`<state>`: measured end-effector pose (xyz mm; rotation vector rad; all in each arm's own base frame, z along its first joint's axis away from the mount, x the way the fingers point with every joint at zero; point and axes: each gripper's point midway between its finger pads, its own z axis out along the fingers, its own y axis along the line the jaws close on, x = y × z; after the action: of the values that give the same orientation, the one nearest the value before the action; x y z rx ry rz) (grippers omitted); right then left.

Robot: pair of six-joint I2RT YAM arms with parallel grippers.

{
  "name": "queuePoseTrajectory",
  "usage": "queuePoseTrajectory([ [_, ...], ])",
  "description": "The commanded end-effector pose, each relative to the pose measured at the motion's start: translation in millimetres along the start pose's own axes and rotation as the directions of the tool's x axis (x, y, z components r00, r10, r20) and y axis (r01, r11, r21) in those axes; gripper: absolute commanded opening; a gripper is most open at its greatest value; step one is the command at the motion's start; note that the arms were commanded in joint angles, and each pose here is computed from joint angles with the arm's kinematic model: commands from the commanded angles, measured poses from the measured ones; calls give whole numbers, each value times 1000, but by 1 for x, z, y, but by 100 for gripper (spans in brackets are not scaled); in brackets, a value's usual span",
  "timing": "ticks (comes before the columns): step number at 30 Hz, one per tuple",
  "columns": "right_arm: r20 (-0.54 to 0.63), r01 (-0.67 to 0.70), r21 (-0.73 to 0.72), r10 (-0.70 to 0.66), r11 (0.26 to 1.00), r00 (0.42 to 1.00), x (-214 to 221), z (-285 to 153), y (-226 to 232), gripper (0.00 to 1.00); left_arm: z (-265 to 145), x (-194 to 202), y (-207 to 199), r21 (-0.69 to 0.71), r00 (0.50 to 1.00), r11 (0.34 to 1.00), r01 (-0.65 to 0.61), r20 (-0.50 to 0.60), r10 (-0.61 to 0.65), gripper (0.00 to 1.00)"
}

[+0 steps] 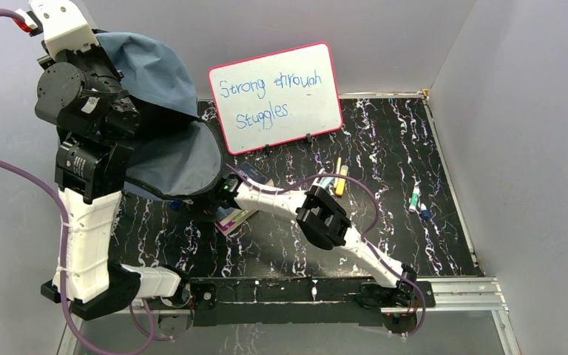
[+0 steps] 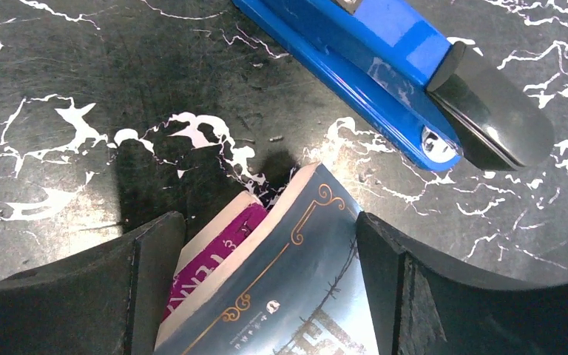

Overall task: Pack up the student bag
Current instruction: Move the book to the center of the board.

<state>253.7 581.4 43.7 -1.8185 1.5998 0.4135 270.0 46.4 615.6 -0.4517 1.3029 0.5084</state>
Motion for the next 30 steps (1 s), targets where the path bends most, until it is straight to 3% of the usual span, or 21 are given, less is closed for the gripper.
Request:
queuePoseTrajectory([
  [1,-327,3,16,2,1000,945,101,-5,17,91,-8,-30,14,35,986,989,142,83,-145,0],
  [8,-348,-163,110,192,980,918,125,-37,-1,82,-10,-22,10,57,988,989,139,61,-142,0],
  [13,-354,-279,158,318,947,879,154,-64,-9,81,-13,-13,5,88,990,987,137,32,-141,0],
  [22,-366,-283,199,339,938,867,189,-116,0,83,-20,-5,-12,193,989,970,145,-17,-144,0],
  [30,-362,-310,240,381,920,851,212,-159,10,84,-39,5,-42,353,982,918,181,-116,-149,0],
])
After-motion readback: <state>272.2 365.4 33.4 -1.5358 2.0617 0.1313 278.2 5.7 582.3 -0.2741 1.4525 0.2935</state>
